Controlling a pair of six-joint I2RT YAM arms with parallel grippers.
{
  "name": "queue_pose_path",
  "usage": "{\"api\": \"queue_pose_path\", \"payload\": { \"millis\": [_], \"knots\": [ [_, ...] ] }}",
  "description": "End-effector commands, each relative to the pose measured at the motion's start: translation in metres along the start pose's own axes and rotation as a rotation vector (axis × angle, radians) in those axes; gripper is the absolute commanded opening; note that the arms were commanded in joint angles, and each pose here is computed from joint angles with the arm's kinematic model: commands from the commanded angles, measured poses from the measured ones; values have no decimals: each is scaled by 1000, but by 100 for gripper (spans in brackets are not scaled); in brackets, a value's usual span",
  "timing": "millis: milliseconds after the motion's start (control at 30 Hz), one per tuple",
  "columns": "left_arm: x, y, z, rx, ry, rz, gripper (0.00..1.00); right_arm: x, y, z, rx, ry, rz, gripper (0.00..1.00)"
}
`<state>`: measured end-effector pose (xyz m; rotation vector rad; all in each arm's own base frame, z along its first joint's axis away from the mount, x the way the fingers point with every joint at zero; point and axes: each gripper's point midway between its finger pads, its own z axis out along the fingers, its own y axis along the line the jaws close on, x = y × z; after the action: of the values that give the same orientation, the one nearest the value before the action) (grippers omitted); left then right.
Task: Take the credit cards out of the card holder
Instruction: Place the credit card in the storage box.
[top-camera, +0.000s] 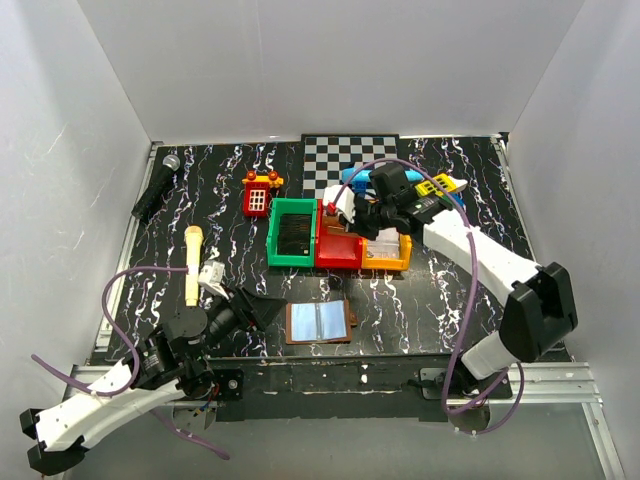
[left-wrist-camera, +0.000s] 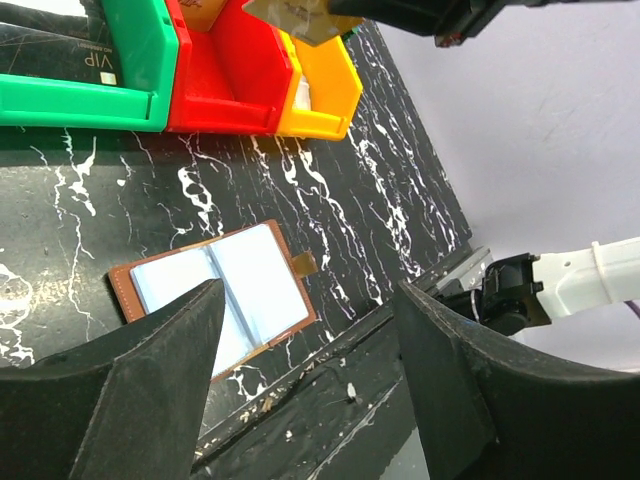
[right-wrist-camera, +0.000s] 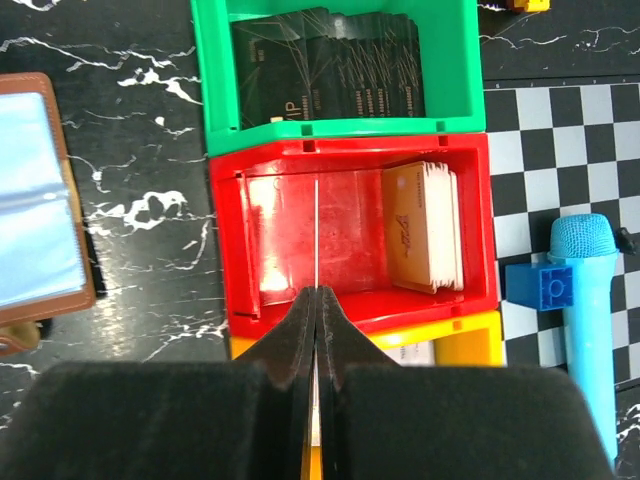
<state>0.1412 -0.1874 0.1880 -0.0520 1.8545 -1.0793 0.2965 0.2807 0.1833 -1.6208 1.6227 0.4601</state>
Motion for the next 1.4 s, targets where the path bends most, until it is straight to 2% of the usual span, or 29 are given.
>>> {"api": "queue_pose_path", "payload": {
  "millis": [0, 333, 800, 1367],
  "knots": [
    [-8, -5, -5, 10, -10, 26, 67, -23, -29, 9, 41, -67, -105, 1],
    [-14, -1, -6, 18, -49, 90, 65, -3, -53, 45, 64, 1, -120, 1],
    [1, -2, 4, 31, 8, 109, 65, 26, -60, 74, 43, 84, -101, 1],
    [17, 1, 17, 14, 72, 124, 65, 40, -67, 92, 31, 78, -77, 1]
  ]
}}
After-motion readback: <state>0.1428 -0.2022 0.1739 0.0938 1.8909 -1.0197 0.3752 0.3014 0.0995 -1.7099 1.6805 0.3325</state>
